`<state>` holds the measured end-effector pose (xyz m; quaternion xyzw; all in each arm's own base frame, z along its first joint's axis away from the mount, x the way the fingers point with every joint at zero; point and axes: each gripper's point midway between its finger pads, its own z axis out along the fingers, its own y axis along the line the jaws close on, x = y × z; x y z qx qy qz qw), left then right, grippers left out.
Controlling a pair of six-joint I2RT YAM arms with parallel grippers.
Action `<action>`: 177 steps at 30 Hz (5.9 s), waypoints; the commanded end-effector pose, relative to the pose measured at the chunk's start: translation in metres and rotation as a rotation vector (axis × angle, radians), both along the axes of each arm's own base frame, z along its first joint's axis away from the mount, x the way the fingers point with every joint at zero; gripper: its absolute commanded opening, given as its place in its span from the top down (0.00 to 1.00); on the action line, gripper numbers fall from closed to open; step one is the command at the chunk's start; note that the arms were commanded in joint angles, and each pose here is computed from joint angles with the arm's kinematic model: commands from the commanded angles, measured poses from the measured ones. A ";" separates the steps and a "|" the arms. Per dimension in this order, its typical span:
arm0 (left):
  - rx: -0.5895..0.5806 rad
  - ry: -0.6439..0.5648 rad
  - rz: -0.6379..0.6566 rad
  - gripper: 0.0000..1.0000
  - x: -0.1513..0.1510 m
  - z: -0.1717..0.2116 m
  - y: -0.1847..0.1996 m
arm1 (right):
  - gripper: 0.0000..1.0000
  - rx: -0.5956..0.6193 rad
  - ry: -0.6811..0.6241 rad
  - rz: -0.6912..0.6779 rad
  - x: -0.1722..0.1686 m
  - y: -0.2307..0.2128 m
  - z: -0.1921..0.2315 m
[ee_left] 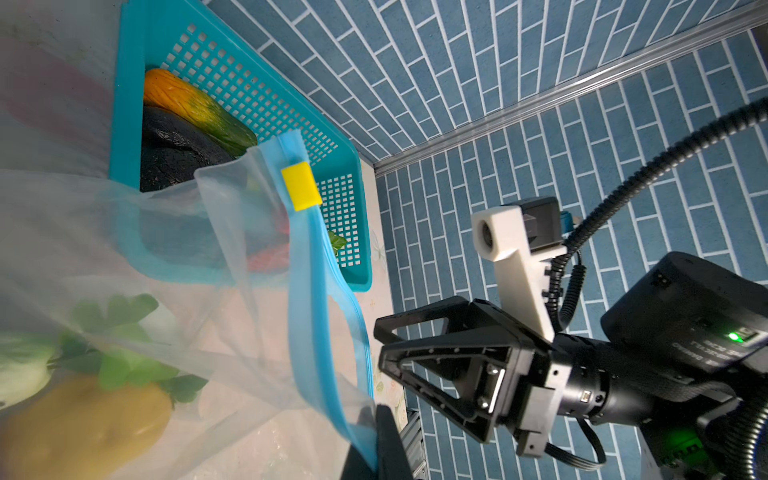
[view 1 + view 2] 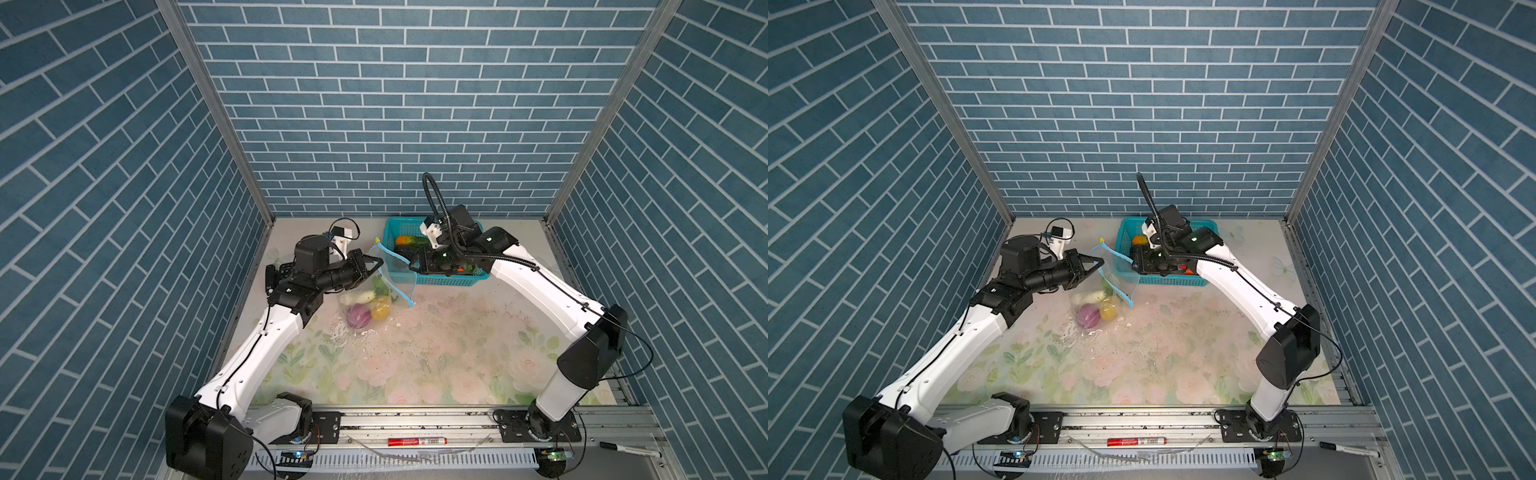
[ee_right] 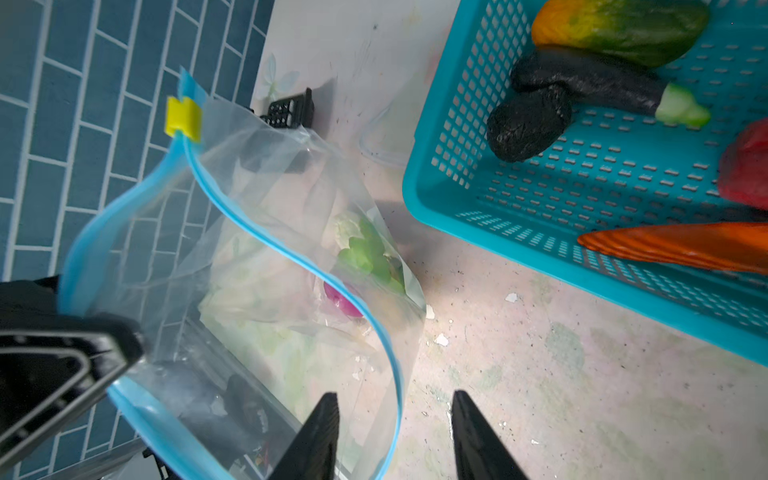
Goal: Place the food in the zip-top bag and seal the zipper
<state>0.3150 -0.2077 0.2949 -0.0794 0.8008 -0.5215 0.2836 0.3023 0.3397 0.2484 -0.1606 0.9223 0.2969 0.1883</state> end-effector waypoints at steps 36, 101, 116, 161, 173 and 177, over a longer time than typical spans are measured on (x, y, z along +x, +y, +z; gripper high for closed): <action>0.063 -0.049 0.064 1.00 -0.018 0.046 0.026 | 1.00 0.015 -0.152 0.119 -0.038 0.037 0.098; 0.115 0.070 -0.029 1.00 0.023 0.003 0.010 | 0.25 -0.252 -0.207 -0.290 0.136 -0.124 -0.013; 0.120 0.074 -0.032 1.00 0.021 -0.002 0.010 | 0.12 -0.315 0.015 -0.411 0.178 -0.140 -0.120; 0.118 0.081 -0.028 1.00 0.015 -0.008 0.012 | 0.07 -0.489 0.007 -0.373 0.229 -0.137 -0.179; 0.114 0.079 -0.027 1.00 0.014 -0.007 0.012 | 0.26 -0.467 0.013 -0.373 0.219 -0.138 -0.171; 0.115 0.078 -0.025 1.00 0.014 -0.007 0.012 | 0.34 -0.445 0.019 -0.367 0.218 -0.134 -0.170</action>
